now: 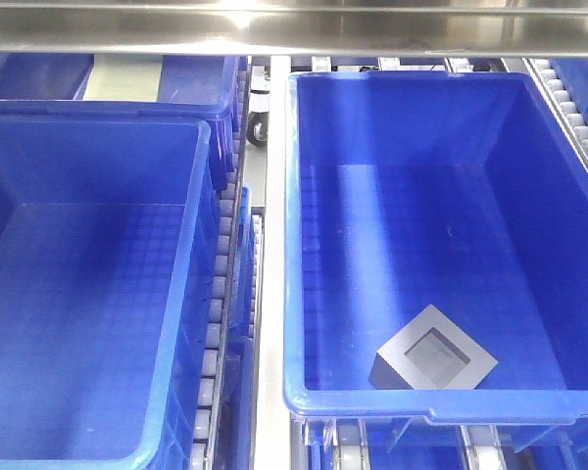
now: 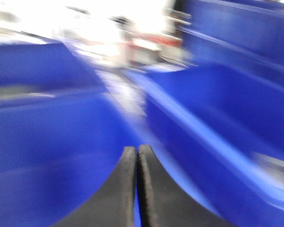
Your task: Sort gray base to blue bin
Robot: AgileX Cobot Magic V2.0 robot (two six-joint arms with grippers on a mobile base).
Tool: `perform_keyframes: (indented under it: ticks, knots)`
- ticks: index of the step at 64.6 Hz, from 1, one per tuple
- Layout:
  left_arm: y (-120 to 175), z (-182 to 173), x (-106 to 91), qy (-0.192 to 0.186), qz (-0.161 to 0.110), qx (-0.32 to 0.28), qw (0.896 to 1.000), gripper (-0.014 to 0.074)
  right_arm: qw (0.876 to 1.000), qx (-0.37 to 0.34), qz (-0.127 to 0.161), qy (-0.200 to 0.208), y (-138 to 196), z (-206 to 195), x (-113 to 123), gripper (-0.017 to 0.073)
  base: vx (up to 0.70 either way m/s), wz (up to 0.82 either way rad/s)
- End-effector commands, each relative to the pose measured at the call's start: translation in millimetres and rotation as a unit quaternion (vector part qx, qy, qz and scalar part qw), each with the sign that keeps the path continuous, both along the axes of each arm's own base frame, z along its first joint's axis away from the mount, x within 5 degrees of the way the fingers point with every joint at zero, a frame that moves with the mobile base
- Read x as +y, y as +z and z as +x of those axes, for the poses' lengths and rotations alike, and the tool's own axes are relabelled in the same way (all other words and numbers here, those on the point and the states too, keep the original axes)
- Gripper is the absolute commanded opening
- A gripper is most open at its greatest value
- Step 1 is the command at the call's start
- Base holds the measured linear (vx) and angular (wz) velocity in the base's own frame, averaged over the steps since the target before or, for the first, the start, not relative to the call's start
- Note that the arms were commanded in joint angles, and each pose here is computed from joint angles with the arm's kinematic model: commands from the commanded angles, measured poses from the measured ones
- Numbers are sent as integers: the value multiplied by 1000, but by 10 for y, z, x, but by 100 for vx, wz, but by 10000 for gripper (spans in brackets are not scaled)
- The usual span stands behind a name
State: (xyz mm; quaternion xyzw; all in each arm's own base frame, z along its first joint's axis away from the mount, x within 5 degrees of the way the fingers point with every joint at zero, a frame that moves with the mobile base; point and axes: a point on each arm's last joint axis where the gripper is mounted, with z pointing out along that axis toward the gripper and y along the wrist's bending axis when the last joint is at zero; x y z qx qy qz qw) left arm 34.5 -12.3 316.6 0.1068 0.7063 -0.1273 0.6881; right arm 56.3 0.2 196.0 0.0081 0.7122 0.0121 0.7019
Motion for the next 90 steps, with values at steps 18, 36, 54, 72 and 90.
perform_keyframes:
  ticks: [18, 36, 54, 72, 90]
  knots:
    - [-452, -13, 78, 136, 47, -54, 988, -7, 999, -41, -6, -1, 69, -7, -1, -4, 0, 0]
    - [-1051, 191, 102, 151, 48, -43, 987, -6, 999, -41, -6, -1, 69, -7, -1, -4, 0, 0]
    - [-1184, 216, 107, 153, 26, -36, 987, -6, 999, -41, -6, -1, 69, -7, -1, -4, 0, 0]
    - [-1183, 216, 106, 153, 26, -35, 987, -6, 999, -41, -6, -1, 69, -7, -1, -4, 0, 0]
    - [-1189, 216, 106, 152, 26, -32, 987, -6, 999, -41, -6, -1, 69, -7, -1, -4, 0, 0]
